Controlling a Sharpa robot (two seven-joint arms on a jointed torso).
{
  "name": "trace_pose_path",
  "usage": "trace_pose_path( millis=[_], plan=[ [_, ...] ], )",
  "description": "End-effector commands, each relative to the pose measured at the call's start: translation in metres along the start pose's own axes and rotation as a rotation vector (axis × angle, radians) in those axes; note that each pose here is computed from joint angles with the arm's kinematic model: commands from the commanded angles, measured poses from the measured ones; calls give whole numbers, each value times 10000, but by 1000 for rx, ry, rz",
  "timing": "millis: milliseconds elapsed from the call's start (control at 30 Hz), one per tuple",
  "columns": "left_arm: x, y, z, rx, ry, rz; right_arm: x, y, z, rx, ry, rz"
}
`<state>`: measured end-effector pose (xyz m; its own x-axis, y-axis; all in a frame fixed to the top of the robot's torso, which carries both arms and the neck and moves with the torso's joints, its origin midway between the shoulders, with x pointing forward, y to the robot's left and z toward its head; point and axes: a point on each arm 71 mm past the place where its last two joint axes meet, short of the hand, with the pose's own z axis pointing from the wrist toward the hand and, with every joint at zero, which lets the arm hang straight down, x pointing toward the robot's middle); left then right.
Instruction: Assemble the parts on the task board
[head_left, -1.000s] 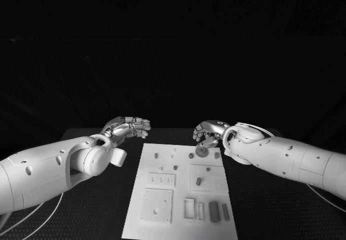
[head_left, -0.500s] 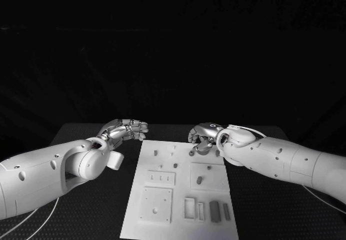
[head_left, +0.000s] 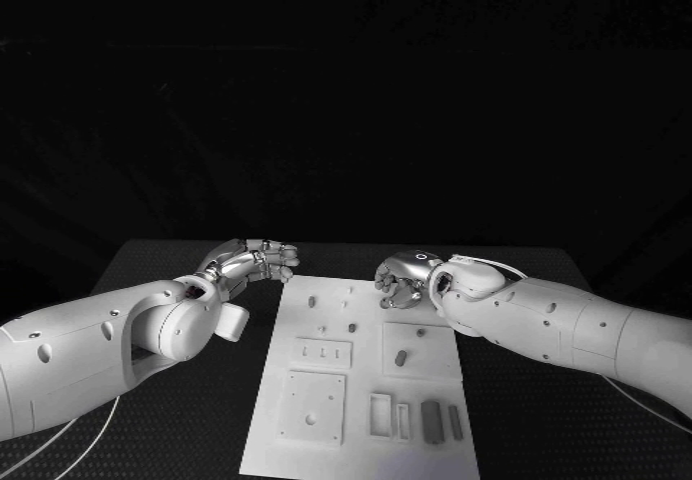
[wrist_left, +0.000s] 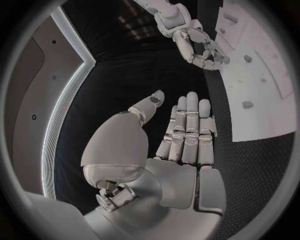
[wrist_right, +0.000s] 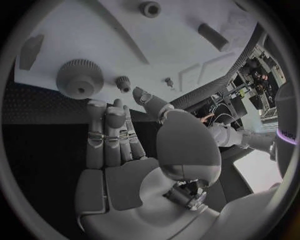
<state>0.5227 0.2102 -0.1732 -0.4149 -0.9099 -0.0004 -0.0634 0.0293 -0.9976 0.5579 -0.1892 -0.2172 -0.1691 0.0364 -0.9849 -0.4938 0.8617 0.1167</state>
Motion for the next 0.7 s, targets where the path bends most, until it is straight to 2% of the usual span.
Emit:
trace_pose_path(
  millis=[33,700],
  plan=[
    [37,-14,3,9,24,-4,18,-34,-1,10,17,-39],
    [21,-7,10,2,26,-4,109,36,-9,-7,52,-50]
  ],
)
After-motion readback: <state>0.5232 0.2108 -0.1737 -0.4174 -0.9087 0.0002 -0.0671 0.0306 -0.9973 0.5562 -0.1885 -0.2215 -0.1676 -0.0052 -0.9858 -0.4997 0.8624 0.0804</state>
